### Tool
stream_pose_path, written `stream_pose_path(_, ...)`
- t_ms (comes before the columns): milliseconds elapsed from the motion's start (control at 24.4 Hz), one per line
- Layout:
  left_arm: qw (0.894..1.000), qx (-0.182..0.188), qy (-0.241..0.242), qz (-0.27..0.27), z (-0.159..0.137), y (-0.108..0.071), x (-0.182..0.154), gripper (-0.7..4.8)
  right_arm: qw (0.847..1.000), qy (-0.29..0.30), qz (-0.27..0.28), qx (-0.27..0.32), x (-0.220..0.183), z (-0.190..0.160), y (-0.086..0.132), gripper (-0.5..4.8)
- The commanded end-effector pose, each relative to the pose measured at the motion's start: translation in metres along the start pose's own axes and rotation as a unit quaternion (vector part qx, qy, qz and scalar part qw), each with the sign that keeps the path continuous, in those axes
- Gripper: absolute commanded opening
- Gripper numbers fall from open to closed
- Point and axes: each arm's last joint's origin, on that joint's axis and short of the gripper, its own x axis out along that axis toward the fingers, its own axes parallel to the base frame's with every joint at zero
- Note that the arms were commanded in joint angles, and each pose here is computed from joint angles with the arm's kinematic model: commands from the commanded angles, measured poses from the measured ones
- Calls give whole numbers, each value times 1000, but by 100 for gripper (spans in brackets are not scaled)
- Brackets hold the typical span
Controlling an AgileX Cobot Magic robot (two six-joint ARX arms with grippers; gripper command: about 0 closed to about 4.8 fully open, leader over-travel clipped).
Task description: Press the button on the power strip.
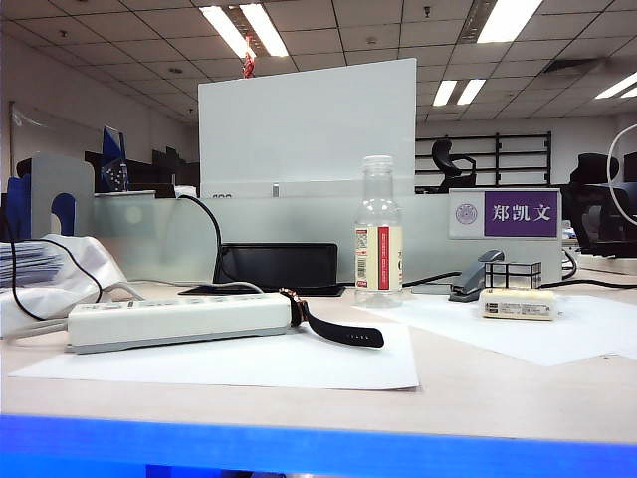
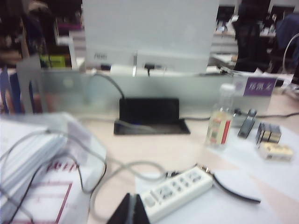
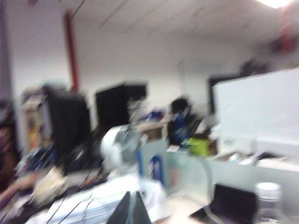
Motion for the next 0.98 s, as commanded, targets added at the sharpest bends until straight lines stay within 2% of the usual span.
stream_pose_path(41, 1000, -7, 3, 1, -8, 0, 8, -4, 1000, 5, -29, 12, -17, -6, 1, 4)
stream_pose_path(82, 1000, -21, 0, -6, -15, 0, 17, -4, 999, 12, -27, 35, -17, -7, 1, 4)
stream_pose_path(246, 995, -77, -13, -59, -34, -3, 39, -4, 999, 10, -34, 37, -17, -7, 1, 4)
stream_pose_path(328, 991, -79, -33, -101, -39, -6, 47, -4, 997, 15, -68, 26, -18, -10, -2, 3)
stream_pose_path(492, 991, -78, -37, -98, -56, -5, 59, -4, 991, 28, -125, 25, -18, -20, -7, 3)
stream_pose_path(738, 992, -82, -19, -97, -93, -5, 79, -4, 985, 65, -154, 39, -20, -50, -16, 3)
stream_pose_path(984, 991, -95, -8, -96, -111, -4, 85, -4, 981, 84, -162, 60, -22, -66, -19, 3)
